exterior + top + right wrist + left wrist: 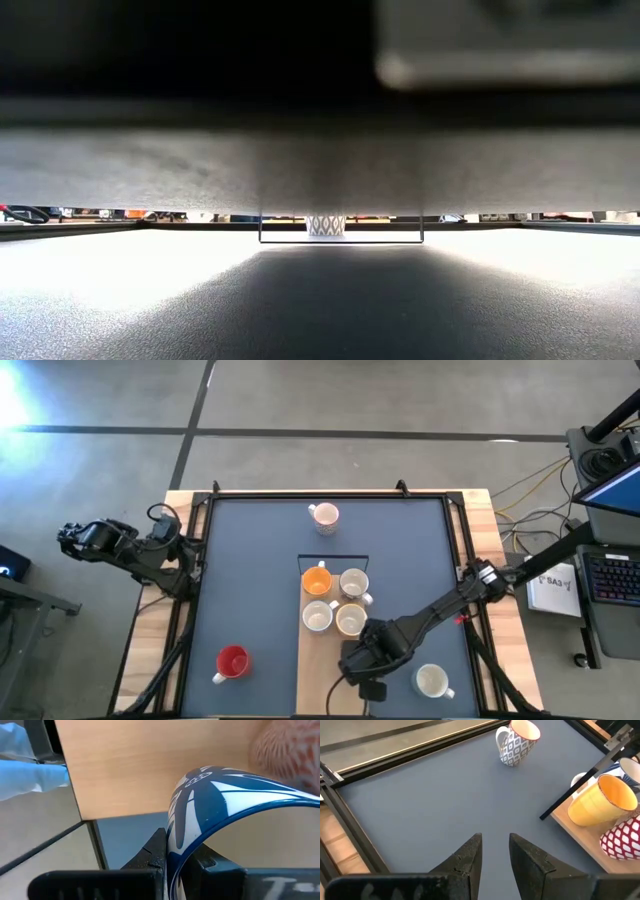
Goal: Place coffee mugs
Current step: Put the blue mug on the shelf
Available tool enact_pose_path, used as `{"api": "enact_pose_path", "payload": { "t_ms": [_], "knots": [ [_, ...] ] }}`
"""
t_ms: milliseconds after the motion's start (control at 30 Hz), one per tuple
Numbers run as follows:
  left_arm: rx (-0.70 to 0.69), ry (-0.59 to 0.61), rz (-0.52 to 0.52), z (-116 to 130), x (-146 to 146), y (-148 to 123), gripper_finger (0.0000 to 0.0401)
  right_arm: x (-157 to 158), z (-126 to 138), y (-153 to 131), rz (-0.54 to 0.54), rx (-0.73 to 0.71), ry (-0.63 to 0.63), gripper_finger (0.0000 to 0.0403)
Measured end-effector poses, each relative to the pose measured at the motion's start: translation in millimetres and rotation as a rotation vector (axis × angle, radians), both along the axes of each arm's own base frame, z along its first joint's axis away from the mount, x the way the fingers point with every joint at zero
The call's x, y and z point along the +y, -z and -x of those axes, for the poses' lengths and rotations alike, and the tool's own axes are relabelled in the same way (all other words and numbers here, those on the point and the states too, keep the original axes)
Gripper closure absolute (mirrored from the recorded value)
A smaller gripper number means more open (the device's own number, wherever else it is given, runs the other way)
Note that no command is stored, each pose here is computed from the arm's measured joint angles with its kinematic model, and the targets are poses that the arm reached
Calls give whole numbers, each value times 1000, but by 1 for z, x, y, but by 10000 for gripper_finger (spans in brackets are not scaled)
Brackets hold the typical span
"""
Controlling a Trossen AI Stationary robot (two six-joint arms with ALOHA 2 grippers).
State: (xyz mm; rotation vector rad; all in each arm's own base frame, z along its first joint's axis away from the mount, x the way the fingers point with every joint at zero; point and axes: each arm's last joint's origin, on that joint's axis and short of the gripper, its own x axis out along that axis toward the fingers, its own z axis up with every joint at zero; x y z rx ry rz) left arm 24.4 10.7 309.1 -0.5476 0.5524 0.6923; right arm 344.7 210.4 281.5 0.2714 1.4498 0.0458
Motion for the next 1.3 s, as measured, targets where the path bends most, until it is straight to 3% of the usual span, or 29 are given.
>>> {"api": "enact_pose_path", "payload": {
  "t_ms": [300,1300],
  "knots": [
    [9,14,-14,1,0,0,321,11,-19,5,3,-8,-44,382],
    [12,13,-12,2,1,1,321,16,-28,11,-5,-66,-39,374]
  ]
}}
